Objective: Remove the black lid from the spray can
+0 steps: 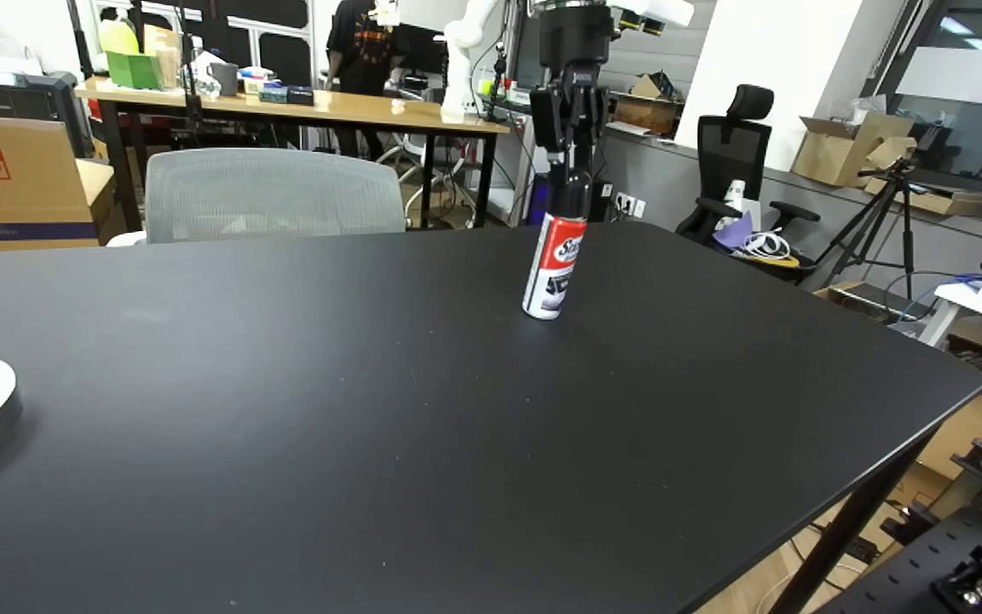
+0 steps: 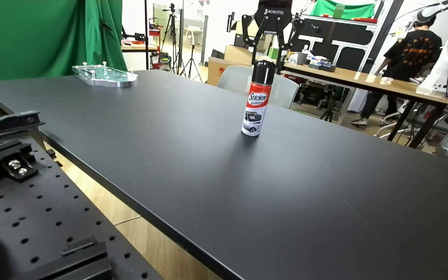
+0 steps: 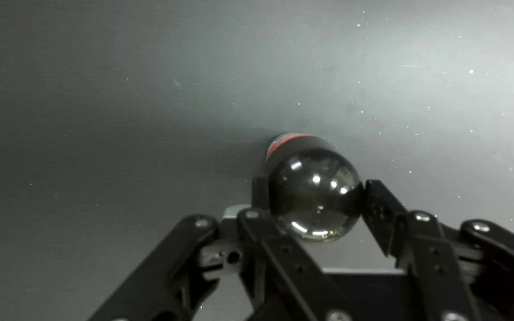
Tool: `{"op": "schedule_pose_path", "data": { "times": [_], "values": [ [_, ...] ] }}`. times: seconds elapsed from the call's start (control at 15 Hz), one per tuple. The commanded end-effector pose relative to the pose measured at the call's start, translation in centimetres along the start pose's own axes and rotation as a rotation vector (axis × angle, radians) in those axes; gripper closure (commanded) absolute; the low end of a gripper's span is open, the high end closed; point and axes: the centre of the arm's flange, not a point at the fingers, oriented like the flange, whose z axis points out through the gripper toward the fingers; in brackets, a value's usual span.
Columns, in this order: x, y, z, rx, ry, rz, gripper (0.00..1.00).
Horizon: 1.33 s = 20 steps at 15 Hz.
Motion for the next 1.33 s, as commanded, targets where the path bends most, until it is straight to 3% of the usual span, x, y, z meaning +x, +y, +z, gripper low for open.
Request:
{"op": "schedule_pose_path", "data": {
  "times": [0.0, 0.33, 0.6, 1.0, 1.27],
  "values": [
    [-1.0, -0.4, -2.5, -0.022, 0.051, 0.013, 0.69],
    [-1.2, -0.9, -4.3, -0.035, 0.09, 0.002, 0.69],
    [-0.6, -3.3, -4.8, -0.059, 0.111, -0.05, 0.69],
    [2.1, -8.3, -1.6, -0.091, 0.101, -0.132, 0.69],
    [3.5, -8.8, 2.4, -0.123, 0.073, -0.151, 0.69]
  ]
}}
